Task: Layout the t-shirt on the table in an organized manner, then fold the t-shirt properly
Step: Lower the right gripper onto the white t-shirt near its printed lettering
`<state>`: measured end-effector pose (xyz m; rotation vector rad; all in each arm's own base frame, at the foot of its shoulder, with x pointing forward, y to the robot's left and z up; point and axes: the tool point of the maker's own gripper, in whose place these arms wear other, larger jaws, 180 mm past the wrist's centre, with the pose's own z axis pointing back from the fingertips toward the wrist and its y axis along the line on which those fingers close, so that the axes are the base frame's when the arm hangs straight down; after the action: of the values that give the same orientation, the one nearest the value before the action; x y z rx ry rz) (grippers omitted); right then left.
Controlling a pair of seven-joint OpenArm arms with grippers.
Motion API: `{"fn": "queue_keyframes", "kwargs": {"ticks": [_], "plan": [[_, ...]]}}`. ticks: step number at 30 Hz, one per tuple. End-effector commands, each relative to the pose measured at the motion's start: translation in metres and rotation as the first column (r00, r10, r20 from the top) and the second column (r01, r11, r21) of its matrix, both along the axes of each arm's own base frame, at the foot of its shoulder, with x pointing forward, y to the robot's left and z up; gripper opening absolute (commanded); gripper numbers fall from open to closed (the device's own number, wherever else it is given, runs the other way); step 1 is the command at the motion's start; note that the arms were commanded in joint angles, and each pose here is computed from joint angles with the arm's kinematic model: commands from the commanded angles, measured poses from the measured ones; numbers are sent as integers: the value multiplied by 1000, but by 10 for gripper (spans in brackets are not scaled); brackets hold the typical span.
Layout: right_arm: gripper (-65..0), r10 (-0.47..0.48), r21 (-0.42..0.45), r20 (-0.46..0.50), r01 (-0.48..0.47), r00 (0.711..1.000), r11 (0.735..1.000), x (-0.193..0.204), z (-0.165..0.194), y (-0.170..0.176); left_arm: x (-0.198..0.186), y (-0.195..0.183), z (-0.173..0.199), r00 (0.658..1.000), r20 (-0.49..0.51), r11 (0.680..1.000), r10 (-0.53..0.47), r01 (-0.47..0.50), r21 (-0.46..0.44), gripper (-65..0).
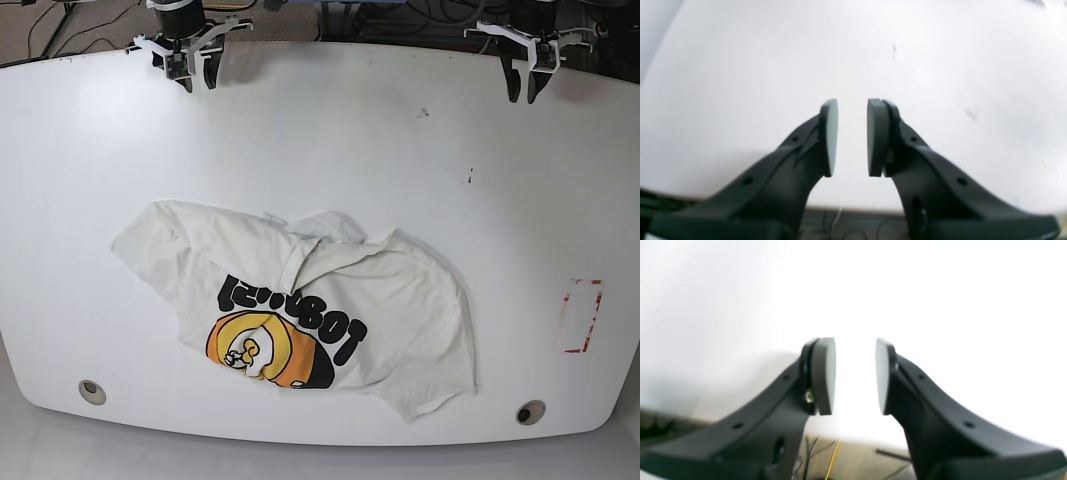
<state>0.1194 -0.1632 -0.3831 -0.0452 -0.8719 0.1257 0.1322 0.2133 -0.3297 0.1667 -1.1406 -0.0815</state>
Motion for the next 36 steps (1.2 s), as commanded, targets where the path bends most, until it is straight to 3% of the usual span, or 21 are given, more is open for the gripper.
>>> {"fn": "queue_keyframes", "kwargs": {"ticks": [1, 21, 26, 33, 36], "plan": [[-463, 3, -4, 58, -3, 998, 1000, 13, 12, 0, 15, 0, 15, 997, 77, 1000, -7, 6, 5, -518], [-457, 3, 5, 284, -5, 959, 1000, 97, 51, 3, 80, -1, 51, 960, 280, 1000, -19, 17, 11, -518], [-457, 41, 22, 275, -49, 961, 999, 120, 54, 21, 98, -1, 65, 940, 339, 1000, -17, 14, 10, -518], [-452, 109, 18, 280, -119, 954, 993, 159, 69, 45, 121, -8, 61, 955, 297, 1000, -7, 13, -19, -517], [-387, 162, 4, 286, -170, 944, 985, 174, 78, 59, 127, -11, 55, 966, 260, 999, -6, 14, -29, -515]]}}
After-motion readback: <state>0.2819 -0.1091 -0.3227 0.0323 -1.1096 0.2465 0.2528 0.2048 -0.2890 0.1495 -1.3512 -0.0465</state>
